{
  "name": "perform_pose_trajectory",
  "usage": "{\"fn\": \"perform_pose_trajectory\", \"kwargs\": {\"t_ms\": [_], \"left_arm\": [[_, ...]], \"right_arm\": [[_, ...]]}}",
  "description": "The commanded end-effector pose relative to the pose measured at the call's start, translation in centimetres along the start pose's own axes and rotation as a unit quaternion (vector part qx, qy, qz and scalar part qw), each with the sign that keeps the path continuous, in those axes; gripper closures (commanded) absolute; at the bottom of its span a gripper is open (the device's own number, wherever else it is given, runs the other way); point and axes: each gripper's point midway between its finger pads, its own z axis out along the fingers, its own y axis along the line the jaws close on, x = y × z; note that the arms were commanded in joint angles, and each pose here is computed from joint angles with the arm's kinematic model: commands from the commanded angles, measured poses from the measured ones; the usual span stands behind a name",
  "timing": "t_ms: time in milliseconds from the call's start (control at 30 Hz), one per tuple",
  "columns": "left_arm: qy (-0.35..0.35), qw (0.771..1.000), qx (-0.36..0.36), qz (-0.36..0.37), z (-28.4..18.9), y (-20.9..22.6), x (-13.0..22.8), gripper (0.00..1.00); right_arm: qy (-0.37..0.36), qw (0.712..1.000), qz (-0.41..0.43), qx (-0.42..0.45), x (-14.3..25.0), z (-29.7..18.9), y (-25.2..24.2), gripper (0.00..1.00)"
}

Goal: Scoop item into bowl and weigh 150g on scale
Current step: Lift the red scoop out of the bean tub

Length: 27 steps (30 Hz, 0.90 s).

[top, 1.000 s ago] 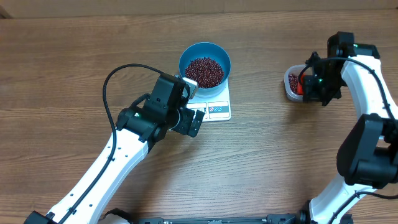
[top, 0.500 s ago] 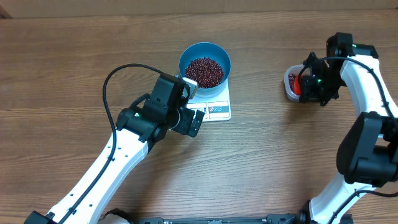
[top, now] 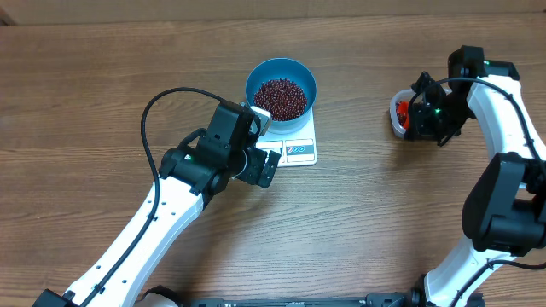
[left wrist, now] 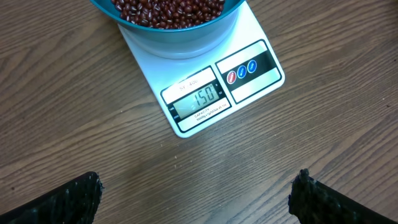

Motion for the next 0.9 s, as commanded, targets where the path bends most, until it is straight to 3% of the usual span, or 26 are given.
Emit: {"fn": "perform_pose_trajectory", "kwargs": {"t_ms": [0, 267, 867], "left_arm": [[0.002, 1.000, 0.000, 0.014, 0.1, -0.2, 0.1, 0.00], [0.002, 1.000, 0.000, 0.015, 0.1, -0.2, 0.1, 0.01], [0.002, 1.000, 0.000, 0.015, 0.1, -0.2, 0.1, 0.01]], "right_arm": [[-0.014, 1.000, 0.022, -0.010, -0.8, -0.8, -0.8, 0.96], [-0.035, 0.997, 0.066, -0.030, -0.9, -2.7, -2.6, 0.96], [-0.131, 0.966, -0.003, -0.222, -1.1, -9.5, 1.6, 0.96]]}}
